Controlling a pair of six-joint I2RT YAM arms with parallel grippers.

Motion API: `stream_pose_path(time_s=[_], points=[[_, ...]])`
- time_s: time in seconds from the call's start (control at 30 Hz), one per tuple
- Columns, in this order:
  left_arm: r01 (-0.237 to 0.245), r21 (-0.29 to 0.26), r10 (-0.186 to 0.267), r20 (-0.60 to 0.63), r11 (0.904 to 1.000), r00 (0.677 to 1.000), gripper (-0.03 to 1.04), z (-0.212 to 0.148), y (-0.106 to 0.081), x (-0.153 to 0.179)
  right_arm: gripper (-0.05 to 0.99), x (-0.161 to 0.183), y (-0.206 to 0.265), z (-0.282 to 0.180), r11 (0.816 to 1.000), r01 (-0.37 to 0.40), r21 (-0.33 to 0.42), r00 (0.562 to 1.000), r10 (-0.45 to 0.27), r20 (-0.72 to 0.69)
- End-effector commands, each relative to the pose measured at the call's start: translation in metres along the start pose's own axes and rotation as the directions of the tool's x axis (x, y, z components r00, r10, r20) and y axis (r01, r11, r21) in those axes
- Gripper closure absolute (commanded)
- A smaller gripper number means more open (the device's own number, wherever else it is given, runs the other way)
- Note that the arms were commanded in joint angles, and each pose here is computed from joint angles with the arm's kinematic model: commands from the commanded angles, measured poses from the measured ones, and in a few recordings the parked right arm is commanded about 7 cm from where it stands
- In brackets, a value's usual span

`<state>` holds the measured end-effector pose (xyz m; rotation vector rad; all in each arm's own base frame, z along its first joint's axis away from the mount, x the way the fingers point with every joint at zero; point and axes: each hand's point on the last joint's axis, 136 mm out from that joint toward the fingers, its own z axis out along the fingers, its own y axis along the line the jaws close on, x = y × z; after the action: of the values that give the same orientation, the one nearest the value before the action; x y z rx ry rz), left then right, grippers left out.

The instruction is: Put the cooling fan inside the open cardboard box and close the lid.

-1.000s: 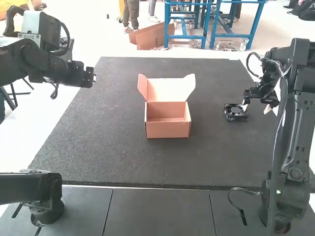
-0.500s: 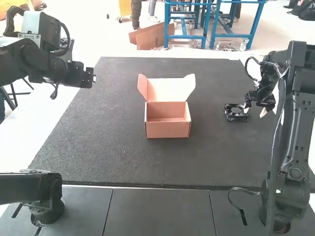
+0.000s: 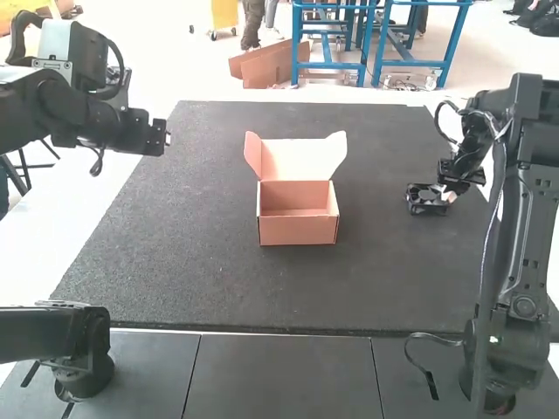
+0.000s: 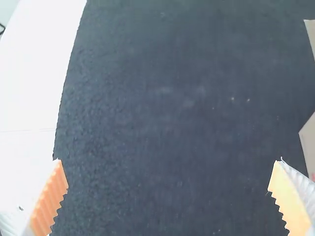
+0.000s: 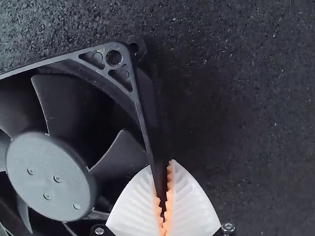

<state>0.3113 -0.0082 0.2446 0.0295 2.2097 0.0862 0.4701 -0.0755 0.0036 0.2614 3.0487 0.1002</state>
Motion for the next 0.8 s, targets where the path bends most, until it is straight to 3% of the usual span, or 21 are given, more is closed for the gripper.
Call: stream_pose_path(time_s=[0.0, 0.33, 0.6, 0.77], points=[[0.005, 0.005, -0.006, 0.013, 1.0000, 1.000, 0.04, -0.001, -0.001, 0.002, 0.95, -0.023, 0.001, -0.072, 0.998, -0.027, -0.048, 0.987, 0.034, 0.159], [-0.003, 0.007, 0.003, -0.012, 1.0000, 1.000, 0.04, 0.012, -0.003, 0.020, 0.94, 0.039, 0.039, -0.180, 0.985, 0.016, -0.174, 0.976, 0.022, 0.218], [-0.016, 0.007, 0.016, -0.023, 0.9998, 1.000, 0.04, 0.017, -0.004, 0.027, 0.94, 0.090, 0.073, -0.234, 0.978, 0.010, -0.210, 0.955, 0.053, 0.292], [-0.019, 0.007, 0.019, -0.021, 0.9998, 1.000, 0.04, 0.018, -0.004, 0.028, 0.94, 0.121, 0.126, -0.249, 0.951, 0.027, -0.309, 0.959, 0.063, 0.277]])
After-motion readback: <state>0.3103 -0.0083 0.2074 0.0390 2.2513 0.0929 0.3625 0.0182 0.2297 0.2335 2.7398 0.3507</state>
